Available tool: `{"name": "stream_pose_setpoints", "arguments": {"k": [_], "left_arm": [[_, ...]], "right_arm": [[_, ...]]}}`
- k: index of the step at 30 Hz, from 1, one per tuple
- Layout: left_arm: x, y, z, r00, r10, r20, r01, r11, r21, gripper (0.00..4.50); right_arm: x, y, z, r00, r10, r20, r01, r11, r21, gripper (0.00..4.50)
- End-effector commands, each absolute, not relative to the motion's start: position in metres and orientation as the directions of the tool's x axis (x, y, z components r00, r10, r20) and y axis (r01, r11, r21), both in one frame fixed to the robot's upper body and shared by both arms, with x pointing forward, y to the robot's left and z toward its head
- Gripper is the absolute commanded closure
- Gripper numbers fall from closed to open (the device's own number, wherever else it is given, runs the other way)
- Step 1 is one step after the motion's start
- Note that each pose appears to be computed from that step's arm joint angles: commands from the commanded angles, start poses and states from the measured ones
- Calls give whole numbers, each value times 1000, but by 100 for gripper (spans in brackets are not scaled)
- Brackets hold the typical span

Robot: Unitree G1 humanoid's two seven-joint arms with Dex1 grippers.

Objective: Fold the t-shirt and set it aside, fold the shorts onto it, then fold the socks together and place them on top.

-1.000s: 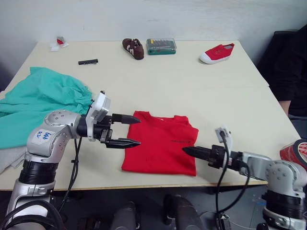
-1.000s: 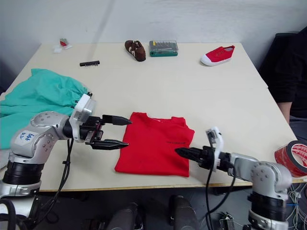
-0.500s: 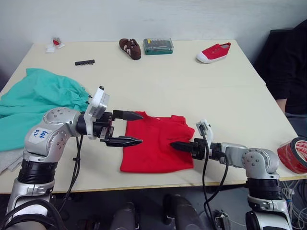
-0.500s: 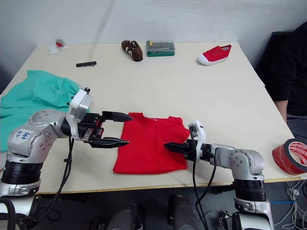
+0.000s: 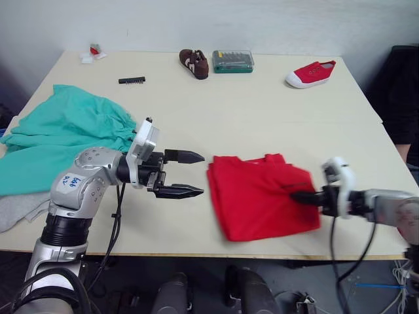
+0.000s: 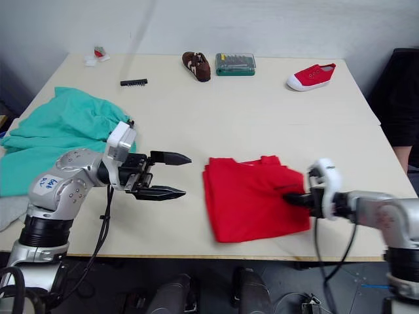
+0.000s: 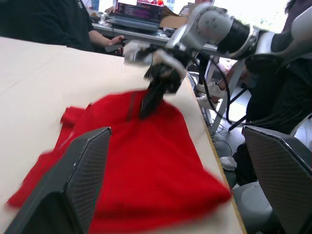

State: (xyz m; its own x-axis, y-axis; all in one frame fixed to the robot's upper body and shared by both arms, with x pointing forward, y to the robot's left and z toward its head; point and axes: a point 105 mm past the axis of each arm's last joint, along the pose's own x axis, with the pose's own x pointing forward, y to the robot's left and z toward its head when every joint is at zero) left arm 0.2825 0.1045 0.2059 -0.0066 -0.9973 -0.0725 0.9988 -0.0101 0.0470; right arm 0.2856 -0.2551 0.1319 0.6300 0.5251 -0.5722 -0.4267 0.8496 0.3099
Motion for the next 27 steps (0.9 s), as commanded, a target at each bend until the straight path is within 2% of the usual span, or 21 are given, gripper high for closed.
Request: {"name": "stream_pose_setpoints", "arguments": {"k": [1,5,9,13,18,21,27], "left_arm": [[284,100,213,-10,-999,-51,996,-15,92,0],[285,95,210,-17,-999,-42,995,-21,96,0],[287,92,210,-15,-999,-45,994,-20,109,0],[289,93,213,-6,-999,-44,992,-11,124,0],[291,94,214,-1,-999,-49,991,-8,132,0],[291,95,215,-1,-999,-48,991,-8,134,0],[292,99,216,9,-998,-57,990,1,143,0]], "right_arm": [[280,-301,143,684,413,-602,-355,909,219,448],[272,-351,133,693,276,-666,-237,960,152,448],[274,-362,118,691,245,-680,-201,969,144,448],[264,-377,107,680,186,-709,-147,982,117,448],[260,-373,116,715,232,-659,-157,973,171,448],[258,-360,130,727,297,-619,-212,955,209,377],[247,-371,178,800,264,-538,-248,963,103,163]]}}
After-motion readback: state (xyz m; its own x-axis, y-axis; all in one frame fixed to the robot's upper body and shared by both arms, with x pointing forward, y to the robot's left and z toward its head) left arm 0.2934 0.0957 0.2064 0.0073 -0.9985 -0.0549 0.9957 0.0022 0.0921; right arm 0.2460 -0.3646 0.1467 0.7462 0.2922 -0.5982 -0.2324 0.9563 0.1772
